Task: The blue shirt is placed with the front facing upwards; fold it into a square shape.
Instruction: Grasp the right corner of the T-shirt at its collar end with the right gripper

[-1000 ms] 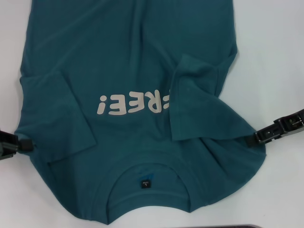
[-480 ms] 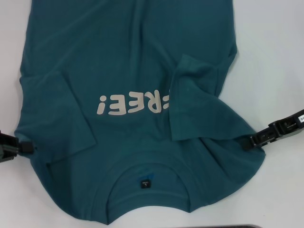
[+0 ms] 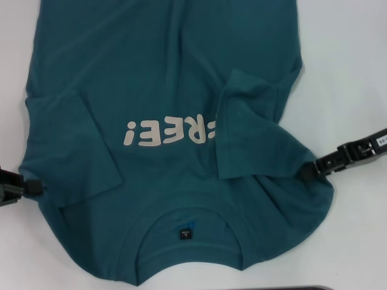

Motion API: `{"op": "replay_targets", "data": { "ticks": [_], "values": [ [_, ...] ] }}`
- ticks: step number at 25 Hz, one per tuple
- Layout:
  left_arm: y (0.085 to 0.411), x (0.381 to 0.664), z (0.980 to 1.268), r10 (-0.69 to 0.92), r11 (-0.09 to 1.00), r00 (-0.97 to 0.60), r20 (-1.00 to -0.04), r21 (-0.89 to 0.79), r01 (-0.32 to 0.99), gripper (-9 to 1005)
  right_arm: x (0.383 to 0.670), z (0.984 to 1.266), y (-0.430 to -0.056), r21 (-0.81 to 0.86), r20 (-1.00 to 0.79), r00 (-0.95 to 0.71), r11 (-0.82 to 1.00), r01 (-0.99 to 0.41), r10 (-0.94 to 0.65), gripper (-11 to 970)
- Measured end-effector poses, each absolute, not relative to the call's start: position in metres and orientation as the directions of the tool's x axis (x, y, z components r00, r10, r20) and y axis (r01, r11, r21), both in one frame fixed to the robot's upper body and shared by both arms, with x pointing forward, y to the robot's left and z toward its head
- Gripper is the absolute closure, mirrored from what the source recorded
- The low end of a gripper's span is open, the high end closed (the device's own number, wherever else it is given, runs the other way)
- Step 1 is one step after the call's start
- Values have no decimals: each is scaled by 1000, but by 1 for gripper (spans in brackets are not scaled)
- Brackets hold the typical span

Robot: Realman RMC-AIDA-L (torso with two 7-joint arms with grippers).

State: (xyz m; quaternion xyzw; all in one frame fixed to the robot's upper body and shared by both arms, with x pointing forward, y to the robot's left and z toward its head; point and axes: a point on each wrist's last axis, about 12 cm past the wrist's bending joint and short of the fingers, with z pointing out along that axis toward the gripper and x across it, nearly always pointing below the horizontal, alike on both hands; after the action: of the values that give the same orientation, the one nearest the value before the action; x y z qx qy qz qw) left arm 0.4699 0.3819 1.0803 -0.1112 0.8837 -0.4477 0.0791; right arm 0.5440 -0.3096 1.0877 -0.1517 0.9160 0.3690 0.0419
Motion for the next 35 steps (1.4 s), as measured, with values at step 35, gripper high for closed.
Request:
{"op": "replay_targets", "data": {
  "ticks": [35],
  "values": [
    [381,473,1082,-267,573,-963,-45,-810,-121,983,549,1089,-312,619,-135,-953,728,-294,-270,375]
  ]
}}
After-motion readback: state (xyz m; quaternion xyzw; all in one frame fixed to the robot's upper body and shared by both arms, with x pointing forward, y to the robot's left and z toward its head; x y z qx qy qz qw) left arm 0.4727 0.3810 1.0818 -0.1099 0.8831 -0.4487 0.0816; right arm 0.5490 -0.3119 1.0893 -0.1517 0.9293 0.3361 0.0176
